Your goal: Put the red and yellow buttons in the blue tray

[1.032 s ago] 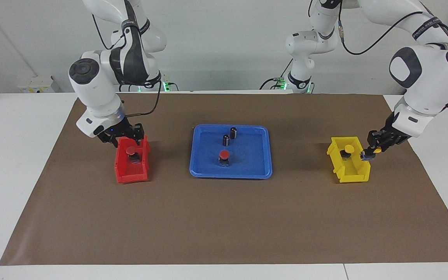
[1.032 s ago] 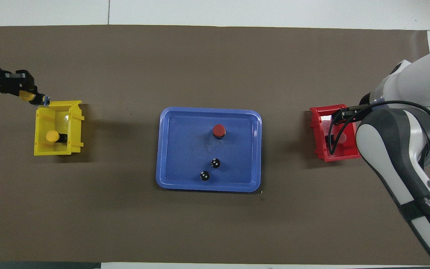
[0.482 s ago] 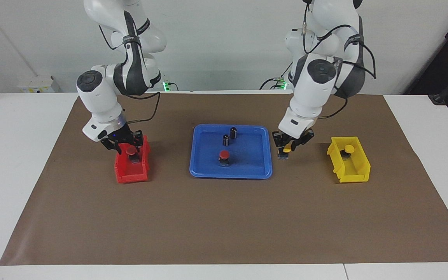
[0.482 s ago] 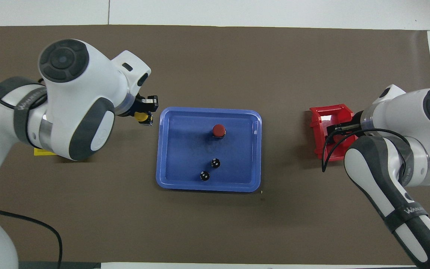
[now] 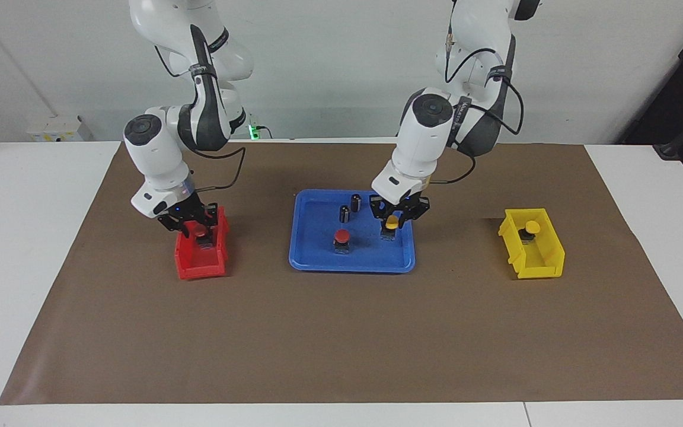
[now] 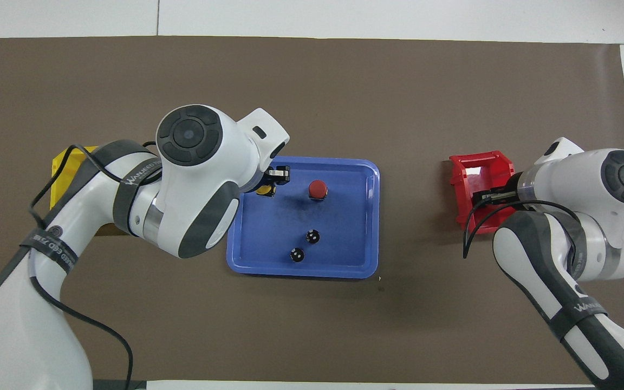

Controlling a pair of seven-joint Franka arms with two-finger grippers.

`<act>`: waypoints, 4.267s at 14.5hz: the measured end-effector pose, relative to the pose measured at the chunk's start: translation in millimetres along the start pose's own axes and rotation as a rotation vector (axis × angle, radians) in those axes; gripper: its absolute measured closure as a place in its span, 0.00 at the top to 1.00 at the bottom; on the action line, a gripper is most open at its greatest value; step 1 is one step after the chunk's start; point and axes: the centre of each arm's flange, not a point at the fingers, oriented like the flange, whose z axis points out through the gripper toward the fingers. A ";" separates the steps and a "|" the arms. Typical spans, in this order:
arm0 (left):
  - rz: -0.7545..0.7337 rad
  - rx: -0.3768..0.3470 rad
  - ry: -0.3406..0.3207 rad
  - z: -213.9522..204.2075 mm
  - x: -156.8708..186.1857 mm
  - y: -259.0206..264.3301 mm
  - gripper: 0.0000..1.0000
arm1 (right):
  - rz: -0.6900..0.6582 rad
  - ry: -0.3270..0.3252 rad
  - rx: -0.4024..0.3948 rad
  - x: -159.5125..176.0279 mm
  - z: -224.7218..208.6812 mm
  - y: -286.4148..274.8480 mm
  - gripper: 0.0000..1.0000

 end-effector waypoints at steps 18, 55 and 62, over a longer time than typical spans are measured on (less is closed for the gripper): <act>-0.056 0.044 -0.078 -63.1 53.3 -242.6 0.93 | 0.042 -0.038 0.028 91.5 -137.9 -114.5 0.36; -0.051 0.051 0.001 0.5 -23.4 -402.2 0.64 | 0.293 -0.097 0.003 56.9 -242.5 -38.5 1.00; -0.061 0.055 0.017 5.4 -26.2 -407.8 0.60 | 0.265 -0.111 0.004 44.8 -285.9 20.8 1.00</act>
